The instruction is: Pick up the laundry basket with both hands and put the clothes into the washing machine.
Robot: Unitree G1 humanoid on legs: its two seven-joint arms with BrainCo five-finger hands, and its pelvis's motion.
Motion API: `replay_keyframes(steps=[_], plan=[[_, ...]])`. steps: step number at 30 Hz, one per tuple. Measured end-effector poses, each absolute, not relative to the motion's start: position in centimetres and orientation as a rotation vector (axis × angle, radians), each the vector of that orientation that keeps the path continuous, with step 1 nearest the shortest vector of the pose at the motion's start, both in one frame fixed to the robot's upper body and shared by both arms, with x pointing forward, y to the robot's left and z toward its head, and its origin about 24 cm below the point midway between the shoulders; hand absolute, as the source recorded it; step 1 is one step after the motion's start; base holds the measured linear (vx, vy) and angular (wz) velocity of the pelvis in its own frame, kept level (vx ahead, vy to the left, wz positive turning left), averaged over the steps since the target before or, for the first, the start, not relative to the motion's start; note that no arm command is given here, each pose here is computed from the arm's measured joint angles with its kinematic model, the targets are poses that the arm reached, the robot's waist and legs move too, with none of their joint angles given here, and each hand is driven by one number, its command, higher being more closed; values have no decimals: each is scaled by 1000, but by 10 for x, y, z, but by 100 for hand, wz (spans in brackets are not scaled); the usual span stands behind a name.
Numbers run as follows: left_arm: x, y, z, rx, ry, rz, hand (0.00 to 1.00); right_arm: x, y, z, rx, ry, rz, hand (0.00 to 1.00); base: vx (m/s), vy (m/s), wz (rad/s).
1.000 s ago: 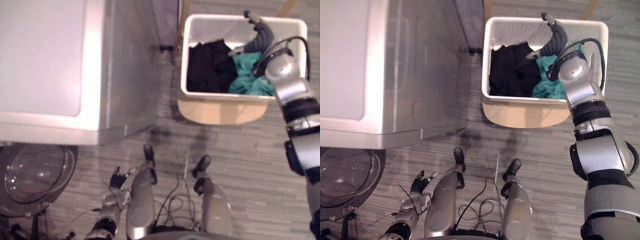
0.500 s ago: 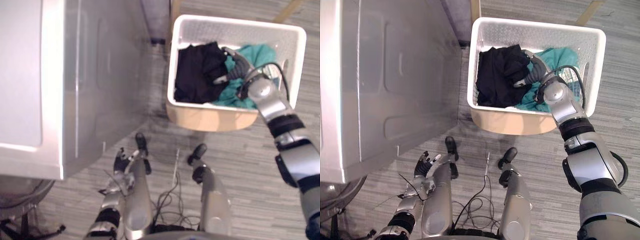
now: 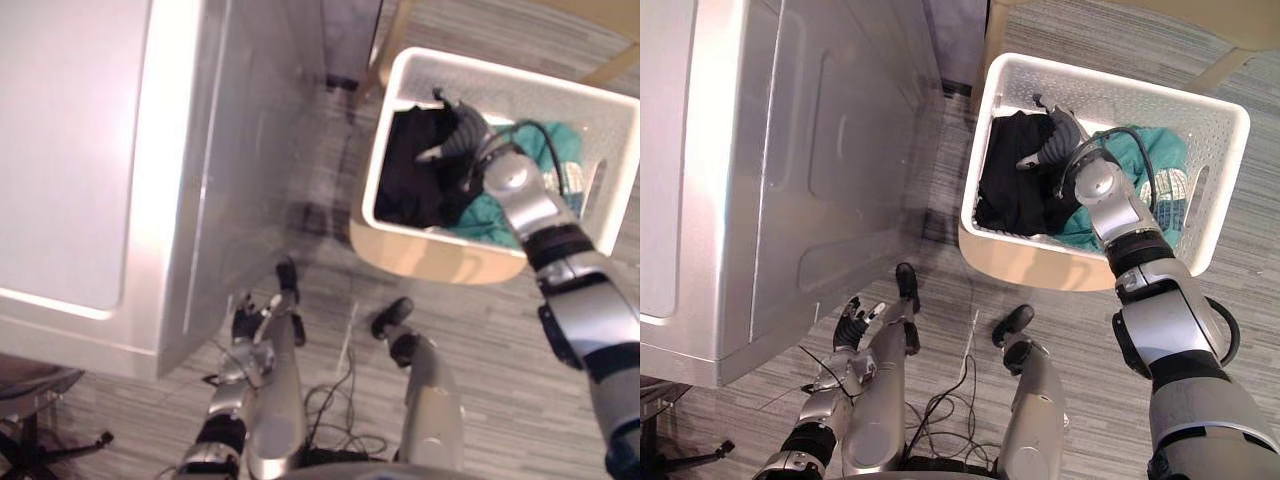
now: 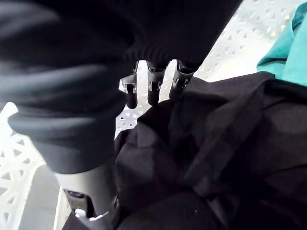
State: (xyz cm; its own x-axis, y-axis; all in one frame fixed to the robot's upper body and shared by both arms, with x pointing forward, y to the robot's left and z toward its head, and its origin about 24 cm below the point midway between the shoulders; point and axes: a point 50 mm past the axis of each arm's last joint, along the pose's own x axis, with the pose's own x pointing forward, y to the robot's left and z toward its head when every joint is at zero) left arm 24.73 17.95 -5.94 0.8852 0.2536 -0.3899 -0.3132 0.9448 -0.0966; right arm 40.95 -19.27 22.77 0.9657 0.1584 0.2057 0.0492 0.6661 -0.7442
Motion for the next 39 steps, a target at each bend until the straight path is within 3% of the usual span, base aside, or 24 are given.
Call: replay_keyframes(steps=[13,14,23,32,39], plan=[[261,185,-27,-213,227,312,0,410,-196,236,-832,-291,10,0,12,-92,15],[262,186,-23,-215,208,314,0,410,-196,237,-831,-293,7,100,-32,-164,10],[262,196,-3,-247,111,361,0,410,-193,252,-824,-361,-26,100,-92,-140,6],[244,209,-23,-255,187,430,0,411,-177,193,-827,-195,75,100,22,-76,5],[228,212,-58,-230,357,453,0,404,-174,164,-653,-129,87,100,64,-103,7]])
